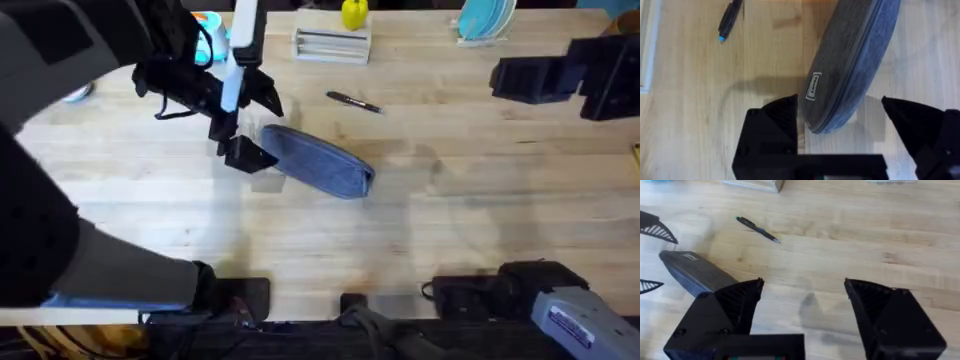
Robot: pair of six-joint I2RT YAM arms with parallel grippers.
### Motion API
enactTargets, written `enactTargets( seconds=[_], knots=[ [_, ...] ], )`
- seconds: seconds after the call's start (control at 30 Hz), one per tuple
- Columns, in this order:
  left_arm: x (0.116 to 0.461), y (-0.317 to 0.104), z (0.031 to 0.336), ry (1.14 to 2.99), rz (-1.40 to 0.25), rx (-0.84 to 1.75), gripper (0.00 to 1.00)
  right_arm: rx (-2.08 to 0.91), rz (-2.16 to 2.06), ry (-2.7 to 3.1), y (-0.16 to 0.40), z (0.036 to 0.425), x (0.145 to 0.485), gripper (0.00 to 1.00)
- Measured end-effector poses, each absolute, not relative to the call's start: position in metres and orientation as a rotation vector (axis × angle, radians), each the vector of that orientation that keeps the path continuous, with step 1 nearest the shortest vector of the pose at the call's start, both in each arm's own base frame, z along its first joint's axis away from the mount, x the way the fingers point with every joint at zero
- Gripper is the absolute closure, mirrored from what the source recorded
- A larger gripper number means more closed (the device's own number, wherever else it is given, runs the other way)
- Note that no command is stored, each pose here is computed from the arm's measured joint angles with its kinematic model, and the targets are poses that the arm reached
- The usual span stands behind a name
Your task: Unzip the bag, pick up the pens from the table one at a time and place them inside, then zip the bag closed.
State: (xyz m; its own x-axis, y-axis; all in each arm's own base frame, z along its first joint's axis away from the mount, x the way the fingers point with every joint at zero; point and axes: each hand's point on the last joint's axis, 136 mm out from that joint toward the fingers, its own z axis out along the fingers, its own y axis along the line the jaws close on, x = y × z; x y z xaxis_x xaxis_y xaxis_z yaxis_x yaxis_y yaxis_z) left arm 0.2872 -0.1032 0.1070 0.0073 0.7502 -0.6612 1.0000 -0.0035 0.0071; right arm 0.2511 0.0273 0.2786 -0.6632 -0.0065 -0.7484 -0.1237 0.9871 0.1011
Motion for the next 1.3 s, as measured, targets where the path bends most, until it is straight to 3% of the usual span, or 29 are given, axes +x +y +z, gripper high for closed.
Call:
enactTargets(
  seconds=[0.7,0.73,0.83,0.87,0.9,0.97,1.3],
  knots=[
    [0.29,-0.104,0.1,1.799,-0.695,1.8,0.01,-0.09,0.182,2.29,0.027,0.279,0.251,0.005],
    [0.289,-0.104,0.1,1.801,-0.692,1.802,0.068,-0.09,0.181,2.29,0.027,0.279,0.251,0.005],
    [0.29,-0.102,0.098,1.804,-0.678,1.815,0.363,-0.09,0.182,2.29,0.027,0.279,0.251,0.005],
    [0.29,-0.101,0.098,1.803,-0.673,1.819,0.788,-0.09,0.182,2.29,0.027,0.279,0.251,0.005],
    [0.29,-0.101,0.098,1.8,-0.671,1.823,0.914,-0.09,0.181,2.29,0.027,0.279,0.251,0.005],
    [0.29,-0.101,0.097,1.801,-0.668,1.828,0.955,-0.092,0.186,2.289,0.028,0.279,0.251,0.005],
    [0.29,-0.1,0.097,1.802,-0.666,1.83,0.96,-0.133,0.396,2.327,0.056,0.273,0.245,0.005]
  ],
)
